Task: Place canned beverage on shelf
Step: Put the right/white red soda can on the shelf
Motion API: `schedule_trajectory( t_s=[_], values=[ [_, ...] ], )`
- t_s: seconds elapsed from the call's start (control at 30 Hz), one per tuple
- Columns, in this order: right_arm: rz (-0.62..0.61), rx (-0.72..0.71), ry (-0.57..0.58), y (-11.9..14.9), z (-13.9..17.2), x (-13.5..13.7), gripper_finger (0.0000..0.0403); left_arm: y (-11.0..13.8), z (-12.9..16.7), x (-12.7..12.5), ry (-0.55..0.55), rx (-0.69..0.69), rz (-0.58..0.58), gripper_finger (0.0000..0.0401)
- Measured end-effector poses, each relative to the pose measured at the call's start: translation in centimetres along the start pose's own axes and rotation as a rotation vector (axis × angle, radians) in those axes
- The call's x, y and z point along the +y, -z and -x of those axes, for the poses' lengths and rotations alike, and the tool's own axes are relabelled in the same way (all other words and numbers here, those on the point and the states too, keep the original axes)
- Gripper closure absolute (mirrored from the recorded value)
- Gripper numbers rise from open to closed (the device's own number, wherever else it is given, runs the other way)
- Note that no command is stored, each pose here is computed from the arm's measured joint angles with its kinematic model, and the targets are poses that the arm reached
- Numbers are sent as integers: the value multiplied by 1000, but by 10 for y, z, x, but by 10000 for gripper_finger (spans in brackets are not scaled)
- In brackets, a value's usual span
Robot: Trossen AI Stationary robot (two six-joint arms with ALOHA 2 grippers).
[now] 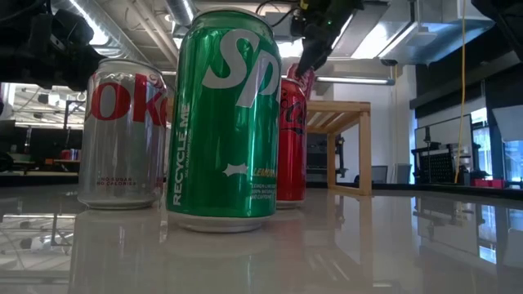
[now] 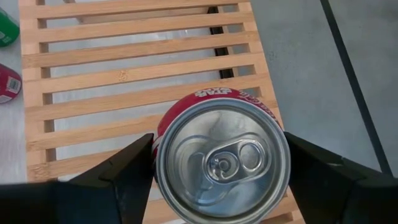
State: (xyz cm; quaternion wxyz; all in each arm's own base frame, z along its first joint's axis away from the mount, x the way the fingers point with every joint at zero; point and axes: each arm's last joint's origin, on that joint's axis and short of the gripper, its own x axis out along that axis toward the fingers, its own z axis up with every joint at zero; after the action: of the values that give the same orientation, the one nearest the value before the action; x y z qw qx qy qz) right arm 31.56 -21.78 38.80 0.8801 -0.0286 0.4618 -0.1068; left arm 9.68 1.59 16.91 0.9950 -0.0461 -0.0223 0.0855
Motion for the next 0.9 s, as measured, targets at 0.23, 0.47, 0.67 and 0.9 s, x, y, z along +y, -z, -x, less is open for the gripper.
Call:
schedule_trajectory(
  t_s=[0.23,0.47,0.67,0.9],
  values=[
    [1,-11,8,-1,-1,-1,51,0,0,0,2,0,0,401],
    [7,-45,25,-5,-1,-3,8,0,0,0,2,0,0,401],
    [7,-44,42,-5,-1,-3,8,0,0,0,2,0,0,401],
    [4,36,178,-3,2,-6,8,0,0,0,2,-1,0,401]
  ],
)
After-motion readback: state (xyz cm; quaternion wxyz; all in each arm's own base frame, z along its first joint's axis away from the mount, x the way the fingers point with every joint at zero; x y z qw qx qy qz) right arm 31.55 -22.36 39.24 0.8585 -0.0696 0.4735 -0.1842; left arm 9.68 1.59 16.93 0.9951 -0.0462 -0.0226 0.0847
